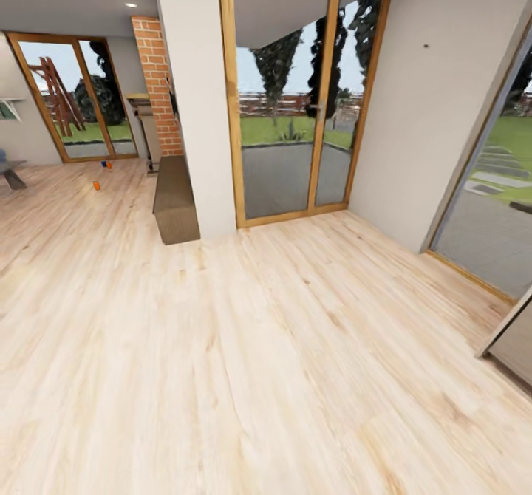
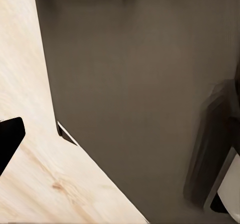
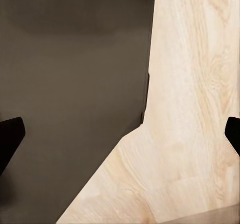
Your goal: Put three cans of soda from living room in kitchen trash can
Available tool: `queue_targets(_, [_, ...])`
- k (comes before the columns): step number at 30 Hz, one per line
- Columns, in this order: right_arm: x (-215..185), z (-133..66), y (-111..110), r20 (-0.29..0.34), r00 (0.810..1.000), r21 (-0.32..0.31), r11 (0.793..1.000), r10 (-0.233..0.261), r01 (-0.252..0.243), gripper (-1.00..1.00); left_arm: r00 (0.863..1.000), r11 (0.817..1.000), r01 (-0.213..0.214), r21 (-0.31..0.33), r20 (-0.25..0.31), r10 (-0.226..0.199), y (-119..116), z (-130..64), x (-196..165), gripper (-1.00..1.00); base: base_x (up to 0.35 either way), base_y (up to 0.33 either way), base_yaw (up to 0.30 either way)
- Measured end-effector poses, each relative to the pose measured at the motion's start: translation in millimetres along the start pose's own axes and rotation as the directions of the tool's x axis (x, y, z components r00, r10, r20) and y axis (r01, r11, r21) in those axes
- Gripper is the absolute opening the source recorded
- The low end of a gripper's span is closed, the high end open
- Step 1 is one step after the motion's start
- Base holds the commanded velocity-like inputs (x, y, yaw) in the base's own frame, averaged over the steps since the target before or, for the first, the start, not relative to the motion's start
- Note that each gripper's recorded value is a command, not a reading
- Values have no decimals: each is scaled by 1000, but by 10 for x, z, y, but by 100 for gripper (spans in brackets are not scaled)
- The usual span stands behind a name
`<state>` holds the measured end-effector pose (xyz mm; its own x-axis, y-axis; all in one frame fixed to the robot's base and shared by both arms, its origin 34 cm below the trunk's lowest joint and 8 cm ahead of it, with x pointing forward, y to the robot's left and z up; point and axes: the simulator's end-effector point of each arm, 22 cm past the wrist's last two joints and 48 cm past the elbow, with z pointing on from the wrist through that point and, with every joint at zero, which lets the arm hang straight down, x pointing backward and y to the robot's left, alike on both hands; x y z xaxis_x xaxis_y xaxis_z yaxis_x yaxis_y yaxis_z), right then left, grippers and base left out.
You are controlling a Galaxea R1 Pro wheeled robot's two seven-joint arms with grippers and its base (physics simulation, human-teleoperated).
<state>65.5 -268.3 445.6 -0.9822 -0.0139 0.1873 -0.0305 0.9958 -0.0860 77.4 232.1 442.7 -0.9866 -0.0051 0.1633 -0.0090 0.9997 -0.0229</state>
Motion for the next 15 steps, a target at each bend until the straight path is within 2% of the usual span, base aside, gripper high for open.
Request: queue_targets(15, [61, -1, -7, -16, 1000, 3, 1000, 2, -2, 100, 1000, 1000, 0, 1, -16, 0, -5, 0, 60, 100, 0, 0, 226])
